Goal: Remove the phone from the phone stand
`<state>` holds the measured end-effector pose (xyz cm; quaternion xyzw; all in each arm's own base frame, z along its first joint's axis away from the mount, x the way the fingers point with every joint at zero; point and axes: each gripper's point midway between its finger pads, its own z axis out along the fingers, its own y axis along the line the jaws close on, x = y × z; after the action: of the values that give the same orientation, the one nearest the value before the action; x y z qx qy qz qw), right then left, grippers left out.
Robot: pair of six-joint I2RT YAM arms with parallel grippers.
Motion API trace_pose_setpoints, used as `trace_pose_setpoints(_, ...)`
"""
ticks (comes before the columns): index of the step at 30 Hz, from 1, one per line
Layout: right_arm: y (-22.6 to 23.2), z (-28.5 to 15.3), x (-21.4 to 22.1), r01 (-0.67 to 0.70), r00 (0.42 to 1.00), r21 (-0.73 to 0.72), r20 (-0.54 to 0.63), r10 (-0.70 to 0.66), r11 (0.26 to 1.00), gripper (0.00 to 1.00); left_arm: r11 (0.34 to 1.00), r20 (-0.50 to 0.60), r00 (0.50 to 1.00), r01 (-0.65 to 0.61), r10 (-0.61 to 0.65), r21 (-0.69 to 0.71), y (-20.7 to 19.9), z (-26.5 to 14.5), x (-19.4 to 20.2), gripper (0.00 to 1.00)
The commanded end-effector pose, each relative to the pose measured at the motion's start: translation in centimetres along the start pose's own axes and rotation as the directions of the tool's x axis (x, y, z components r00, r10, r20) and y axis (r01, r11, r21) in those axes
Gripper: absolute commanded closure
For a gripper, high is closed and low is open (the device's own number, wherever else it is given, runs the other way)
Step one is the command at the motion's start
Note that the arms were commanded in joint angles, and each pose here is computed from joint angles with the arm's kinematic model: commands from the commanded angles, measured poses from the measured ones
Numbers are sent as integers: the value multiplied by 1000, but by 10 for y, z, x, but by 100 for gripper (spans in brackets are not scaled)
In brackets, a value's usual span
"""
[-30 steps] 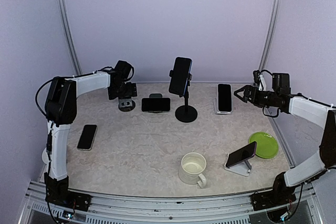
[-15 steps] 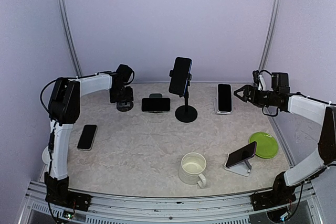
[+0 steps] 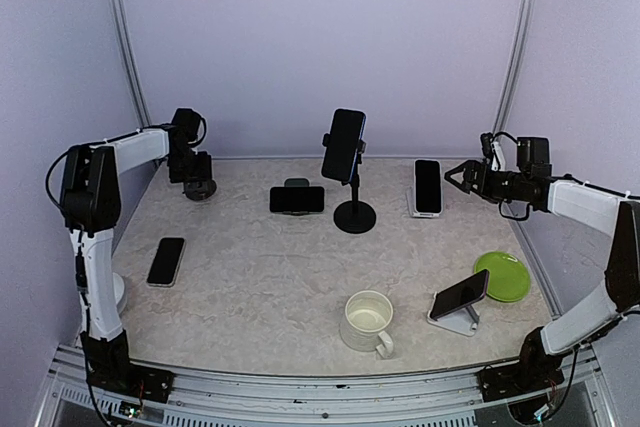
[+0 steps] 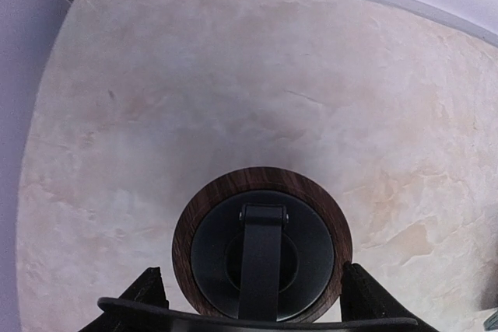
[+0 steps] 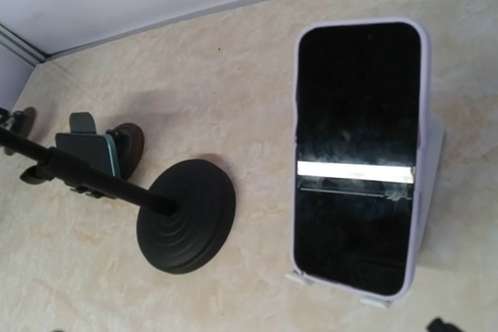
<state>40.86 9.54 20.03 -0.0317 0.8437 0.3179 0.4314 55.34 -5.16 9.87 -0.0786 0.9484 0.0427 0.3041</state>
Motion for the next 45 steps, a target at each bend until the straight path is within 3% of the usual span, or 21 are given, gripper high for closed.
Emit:
trace_pose_setpoints(1,1,-3,-12,7,999,-15,38,-7,1000,0,997,35,998,-55,53,52,34,-26,-14,48)
trace_pose_setpoints(6,3,-4,-8,-3,999,-25,40,4,1000,0,994,-19,998,-58,60,95,57,-24,7,53)
trace_pose_setpoints(17,6,-5,-3,-32,998,-51,45,34,998,0,987,-72,989,-118,126,104,63,-20,46,56)
trace_pose_setpoints(20,7,-6,-3,-34,998,-53,47,36,998,0,987,-71,988,-131,137,92,66,-21,49,49)
trace_pose_setpoints(26,9,-8,-5,-37,998,-56,52,40,998,0,985,-67,988,-134,142,106,65,-27,51,18)
trace_pose_setpoints(33,12,-10,-6,-40,998,-66,51,44,997,0,981,-20,989,-141,145,132,62,-49,44,1)
trace_pose_setpoints(40,23,-13,-14,-46,997,-95,53,52,994,0,973,159,979,-158,131,169,48,-107,2,1)
trace_pose_setpoints(45,32,-19,-22,-40,997,-103,55,46,994,0,952,267,955,-193,127,240,5,-151,-25,1)
